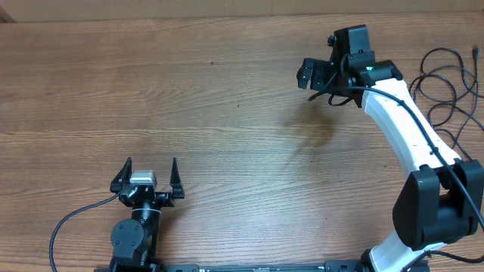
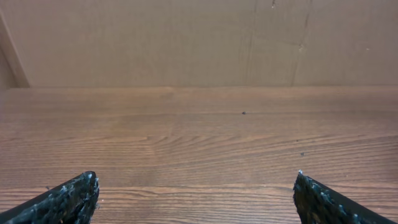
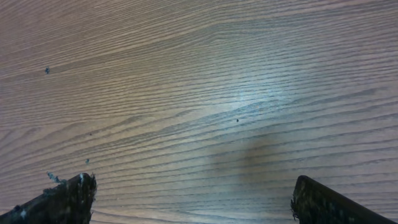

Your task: Untangle cables

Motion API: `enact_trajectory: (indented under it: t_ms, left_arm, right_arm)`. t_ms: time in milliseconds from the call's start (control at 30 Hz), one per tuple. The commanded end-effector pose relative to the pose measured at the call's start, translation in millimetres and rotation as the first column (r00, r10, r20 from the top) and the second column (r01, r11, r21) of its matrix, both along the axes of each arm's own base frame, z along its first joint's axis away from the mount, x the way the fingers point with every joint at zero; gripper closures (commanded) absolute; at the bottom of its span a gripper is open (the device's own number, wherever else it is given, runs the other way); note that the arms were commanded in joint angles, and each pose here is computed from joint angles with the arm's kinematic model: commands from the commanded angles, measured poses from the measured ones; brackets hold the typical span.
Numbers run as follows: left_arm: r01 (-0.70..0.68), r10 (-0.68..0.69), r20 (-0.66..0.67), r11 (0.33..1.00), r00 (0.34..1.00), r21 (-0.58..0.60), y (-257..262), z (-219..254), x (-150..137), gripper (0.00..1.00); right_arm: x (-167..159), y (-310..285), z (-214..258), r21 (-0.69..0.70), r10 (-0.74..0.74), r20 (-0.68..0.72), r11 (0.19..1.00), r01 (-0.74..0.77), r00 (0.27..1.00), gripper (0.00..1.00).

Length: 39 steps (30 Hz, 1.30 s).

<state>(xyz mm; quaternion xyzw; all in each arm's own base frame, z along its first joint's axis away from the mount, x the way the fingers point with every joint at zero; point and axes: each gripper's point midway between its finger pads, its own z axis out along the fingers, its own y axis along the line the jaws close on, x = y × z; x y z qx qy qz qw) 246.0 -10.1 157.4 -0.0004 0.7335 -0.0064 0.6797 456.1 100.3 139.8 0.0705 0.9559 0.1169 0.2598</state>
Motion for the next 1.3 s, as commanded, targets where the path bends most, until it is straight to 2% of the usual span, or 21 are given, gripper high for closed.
enact_trajectory:
  t_ms: [0, 200, 433, 567, 867, 1267]
  left_arm:
    - [-0.012, 0.012, 0.008, 1.000, 1.000, 0.022, 3, 1, 0, 0.00]
    - [-0.012, 0.012, 0.008, 1.000, 1.000, 0.022, 3, 1, 0, 0.01]
    - [-0.012, 0.012, 0.008, 1.000, 1.000, 0.022, 3, 1, 0, 0.00]
    - [-0.012, 0.012, 0.008, 1.000, 1.000, 0.022, 3, 1, 0, 0.00]
    - [-0.012, 0.012, 0.008, 1.000, 1.000, 0.022, 3, 1, 0, 0.00]
    - [-0.012, 0.012, 0.008, 1.000, 1.000, 0.022, 3, 1, 0, 0.00]
  right_arm:
    - [0, -3, -1, -0.013, -0.005, 0.003, 1.000, 0.005, 1.000, 0.00]
    - [-9, 9, 19, -0.023, 0.020, 0.052, 1.000, -0.019, 0.998, 0.00]
    - [-42, 3, 28, -0.034, 0.014, 0.147, 0.999, -0.009, 0.989, 0.00]
    - [-61, -2, 31, -0.009, 0.008, 0.252, 1.000, -0.006, 0.968, 0.00]
    - [-109, -14, 29, 0.064, -0.022, 0.524, 0.998, -0.013, 0.852, 0.00]
    - [-179, -44, 13, 0.119, -0.111, 0.751, 0.992, 0.031, 0.650, 0.00]
